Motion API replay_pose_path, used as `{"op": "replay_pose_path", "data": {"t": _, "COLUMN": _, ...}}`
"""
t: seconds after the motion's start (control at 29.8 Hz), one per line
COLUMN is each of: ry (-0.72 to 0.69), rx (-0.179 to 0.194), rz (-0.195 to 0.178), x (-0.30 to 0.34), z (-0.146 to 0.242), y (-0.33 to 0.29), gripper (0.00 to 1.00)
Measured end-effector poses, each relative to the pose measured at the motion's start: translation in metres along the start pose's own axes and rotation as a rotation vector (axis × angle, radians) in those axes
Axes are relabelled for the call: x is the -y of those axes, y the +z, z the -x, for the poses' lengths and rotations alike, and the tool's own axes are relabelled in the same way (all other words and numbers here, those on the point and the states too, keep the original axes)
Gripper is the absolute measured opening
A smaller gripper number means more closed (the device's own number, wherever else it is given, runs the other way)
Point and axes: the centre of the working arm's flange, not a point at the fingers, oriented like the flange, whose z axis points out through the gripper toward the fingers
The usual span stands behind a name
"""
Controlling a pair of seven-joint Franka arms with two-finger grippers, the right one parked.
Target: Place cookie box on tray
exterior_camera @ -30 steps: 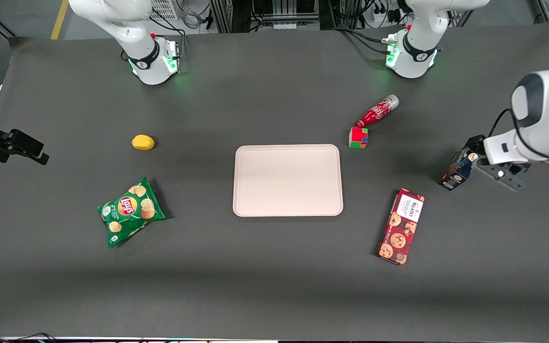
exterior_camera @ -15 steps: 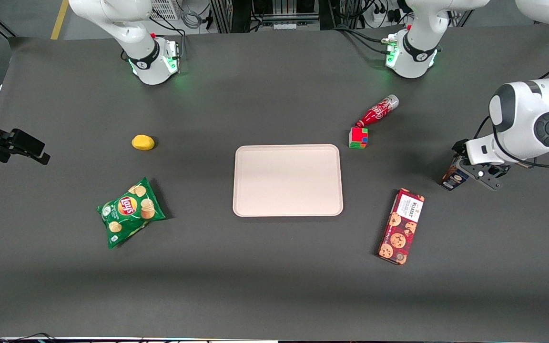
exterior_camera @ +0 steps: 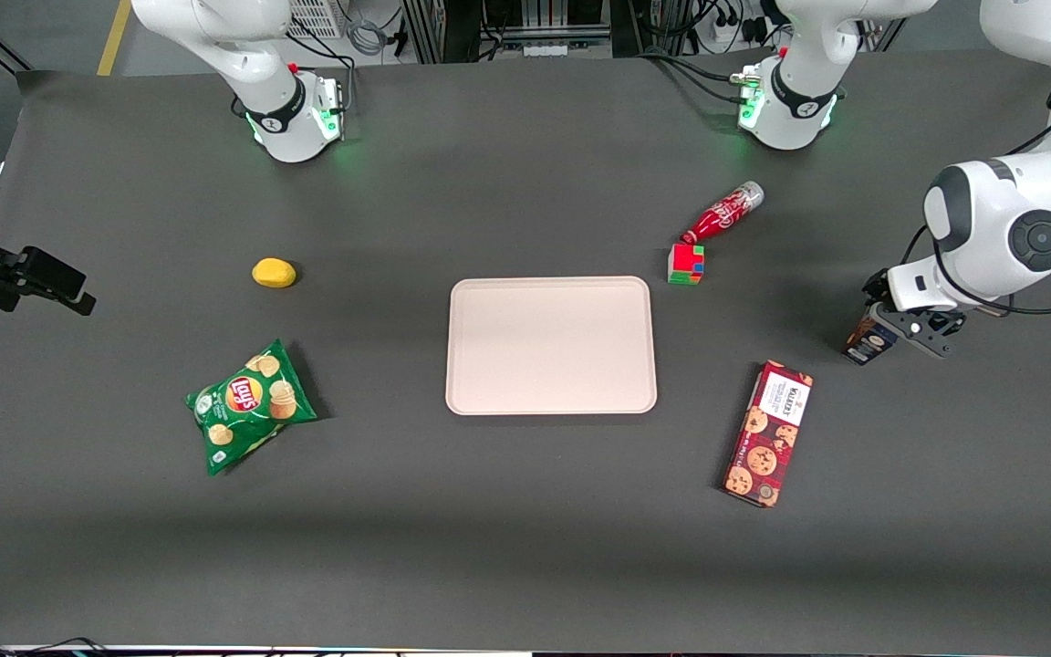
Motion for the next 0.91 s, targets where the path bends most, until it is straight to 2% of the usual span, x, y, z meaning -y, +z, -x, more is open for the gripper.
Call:
{"op": "replay_pose_path", "data": {"t": 0.13, "ry": -0.009, "rx": -0.005, "rz": 0.006, "x": 0.0, "z": 0.0, "y": 0.001, "gripper": 0.66}}
{"op": "replay_pose_path", "data": {"t": 0.17, "ry": -0.011, "rx": -0.006, "rz": 0.006, "x": 0.0, "z": 0.0, "y": 0.001, "gripper": 0.55}}
{"op": "replay_pose_path", "data": {"t": 0.37, "ry": -0.015, "rx": -0.012, "rz": 0.005, "x": 0.001, "z": -0.001, "y": -0.002, "gripper": 0.29}}
{"op": "replay_pose_path", "data": {"t": 0.54, "ry": -0.028, "rx": -0.022, "rz": 0.008, "x": 0.007, "z": -0.006, "y": -0.012, "gripper": 0.28}}
{"op": "replay_pose_path", "data": {"t": 0.77, "ry": -0.116, "rx": -0.019, "rz": 0.1, "x": 0.025, "z": -0.026, "y": -0.084, "gripper": 0.28}}
{"op": "replay_pose_path", "data": {"t": 0.91, "ry": -0.2, "rx": -0.013, "rz": 0.12, "x": 0.027, "z": -0.042, "y": -0.158, "gripper": 0.29}}
